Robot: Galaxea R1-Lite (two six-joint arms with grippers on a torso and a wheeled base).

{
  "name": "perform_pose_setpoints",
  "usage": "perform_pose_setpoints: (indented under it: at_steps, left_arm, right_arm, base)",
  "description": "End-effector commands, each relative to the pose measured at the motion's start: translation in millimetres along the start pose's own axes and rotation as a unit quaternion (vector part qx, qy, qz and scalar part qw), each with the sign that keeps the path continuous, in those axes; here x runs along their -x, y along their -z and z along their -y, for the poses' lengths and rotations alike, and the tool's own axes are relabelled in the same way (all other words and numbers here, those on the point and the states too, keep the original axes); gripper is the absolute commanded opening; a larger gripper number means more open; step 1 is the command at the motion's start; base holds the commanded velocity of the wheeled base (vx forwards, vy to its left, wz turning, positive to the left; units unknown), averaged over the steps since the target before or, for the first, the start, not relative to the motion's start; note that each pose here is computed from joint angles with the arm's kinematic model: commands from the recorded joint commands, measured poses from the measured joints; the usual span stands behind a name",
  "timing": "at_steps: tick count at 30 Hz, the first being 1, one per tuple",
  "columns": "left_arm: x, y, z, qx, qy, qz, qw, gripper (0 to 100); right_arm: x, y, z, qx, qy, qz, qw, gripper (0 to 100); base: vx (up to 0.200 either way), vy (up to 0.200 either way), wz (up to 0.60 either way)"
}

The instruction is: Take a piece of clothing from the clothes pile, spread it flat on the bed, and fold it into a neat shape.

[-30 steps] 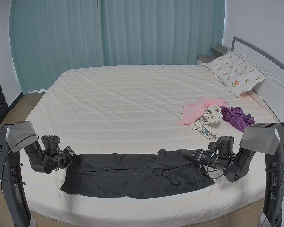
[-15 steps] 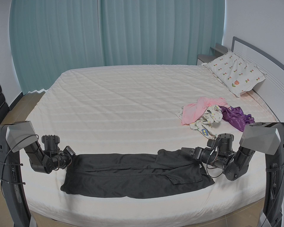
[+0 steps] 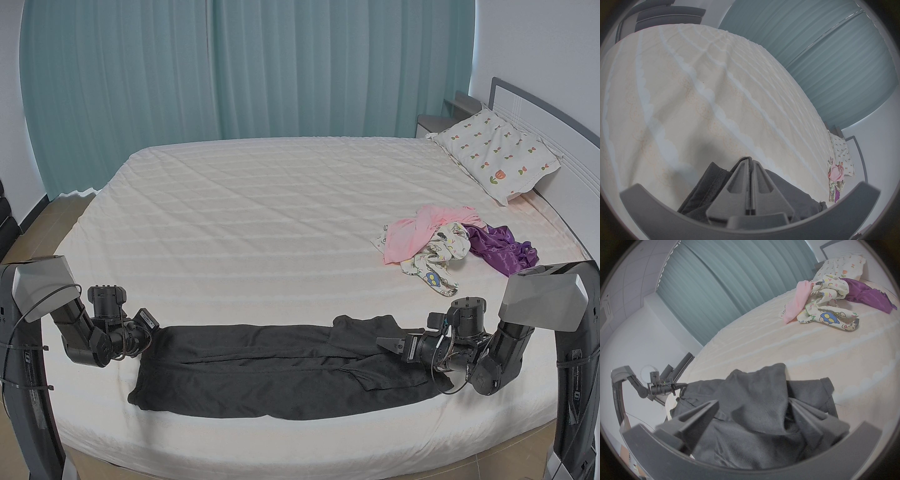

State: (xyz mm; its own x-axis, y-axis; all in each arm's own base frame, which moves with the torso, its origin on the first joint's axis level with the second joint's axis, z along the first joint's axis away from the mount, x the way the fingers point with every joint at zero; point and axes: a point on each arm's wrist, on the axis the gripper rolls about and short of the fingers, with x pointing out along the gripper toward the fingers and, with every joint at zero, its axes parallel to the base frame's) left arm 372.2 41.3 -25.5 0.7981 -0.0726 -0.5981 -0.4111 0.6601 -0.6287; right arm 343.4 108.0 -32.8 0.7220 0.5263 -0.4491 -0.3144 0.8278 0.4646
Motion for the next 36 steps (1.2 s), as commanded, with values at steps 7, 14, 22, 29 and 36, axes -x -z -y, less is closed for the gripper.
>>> perform_pose_setpoints:
  at_steps: [7, 14, 22, 29, 36]
  left_arm:
    - [0.5, -0.4, 0.2, 0.0, 0.0, 0.001, 1.0, 0]
    - [0.5, -0.5, 0.3, -0.001, 0.001, 0.001, 1.0, 0]
    - [0.2, -0.2, -0.1, -0.001, 0.0, 0.001, 1.0, 0]
    - [0.3, 0.1, -0.3, 0.0, 0.0, 0.0, 1.0, 0]
    - [0.2, -0.2, -0.1, -0.001, 0.0, 0.001, 1.0, 0]
  right_arm:
    - [7.0, 10.3, 11.6, 0.0, 0.019, -0.019, 0.9996, 0]
    - [16.0, 20.5, 12.3, -0.004, 0.025, -0.04, 0.9989, 0]
    - [18.4, 29.4, 13.8, 0.007, 0.029, -0.058, 0.9978, 0]
    - [16.9, 12.4, 11.2, 0.01, 0.02, -0.021, 0.9995, 100]
    - [26.2, -21.4, 9.7, -0.026, 0.014, 0.039, 0.9988, 100]
  base:
    - [0.0, 0.0, 0.0]
    - [0.0, 0.0, 0.0]
    - [0.0, 0.0, 0.0]
    - [0.0, 0.0, 0.0]
    - [0.0, 0.0, 0.0]
